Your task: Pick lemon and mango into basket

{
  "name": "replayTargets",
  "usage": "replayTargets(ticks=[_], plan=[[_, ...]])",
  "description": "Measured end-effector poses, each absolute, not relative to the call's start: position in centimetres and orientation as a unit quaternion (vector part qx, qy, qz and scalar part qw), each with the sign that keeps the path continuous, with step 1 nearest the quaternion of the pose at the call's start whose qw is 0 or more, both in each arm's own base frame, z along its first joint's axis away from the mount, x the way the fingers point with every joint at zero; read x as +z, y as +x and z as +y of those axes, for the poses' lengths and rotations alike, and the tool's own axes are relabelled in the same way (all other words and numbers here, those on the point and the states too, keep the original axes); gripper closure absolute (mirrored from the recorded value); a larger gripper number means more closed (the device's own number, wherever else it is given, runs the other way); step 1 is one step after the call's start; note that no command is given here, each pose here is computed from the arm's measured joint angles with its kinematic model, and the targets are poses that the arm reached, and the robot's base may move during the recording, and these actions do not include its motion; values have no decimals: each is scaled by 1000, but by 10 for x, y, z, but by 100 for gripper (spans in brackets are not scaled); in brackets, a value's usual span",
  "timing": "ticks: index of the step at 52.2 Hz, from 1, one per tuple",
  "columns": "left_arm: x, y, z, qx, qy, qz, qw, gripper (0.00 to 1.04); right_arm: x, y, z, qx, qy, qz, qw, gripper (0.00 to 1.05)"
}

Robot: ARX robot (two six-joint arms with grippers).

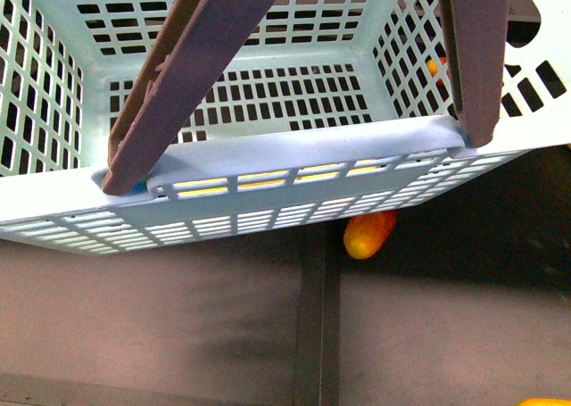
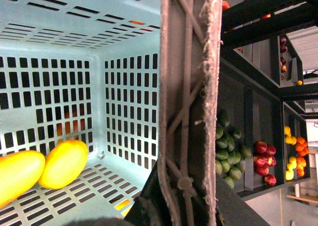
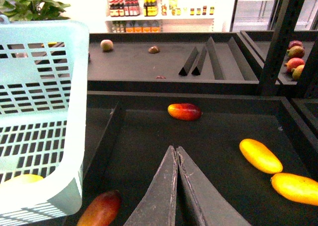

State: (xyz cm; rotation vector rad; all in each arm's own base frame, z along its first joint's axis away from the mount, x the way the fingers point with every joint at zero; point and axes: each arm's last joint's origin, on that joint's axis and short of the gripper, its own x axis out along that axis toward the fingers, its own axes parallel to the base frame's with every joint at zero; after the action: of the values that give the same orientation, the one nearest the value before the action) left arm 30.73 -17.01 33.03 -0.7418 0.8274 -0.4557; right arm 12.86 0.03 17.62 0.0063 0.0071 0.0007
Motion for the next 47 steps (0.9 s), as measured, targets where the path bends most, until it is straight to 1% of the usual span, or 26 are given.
replayTargets(ticks=[20, 47], plan=[[330, 307, -170, -214, -349, 389, 825, 99, 173, 119, 0, 1, 3, -10, 1000, 103], [330, 307, -170, -215, -349, 389, 825, 99, 172, 107, 0, 1, 3, -9, 1000, 103]])
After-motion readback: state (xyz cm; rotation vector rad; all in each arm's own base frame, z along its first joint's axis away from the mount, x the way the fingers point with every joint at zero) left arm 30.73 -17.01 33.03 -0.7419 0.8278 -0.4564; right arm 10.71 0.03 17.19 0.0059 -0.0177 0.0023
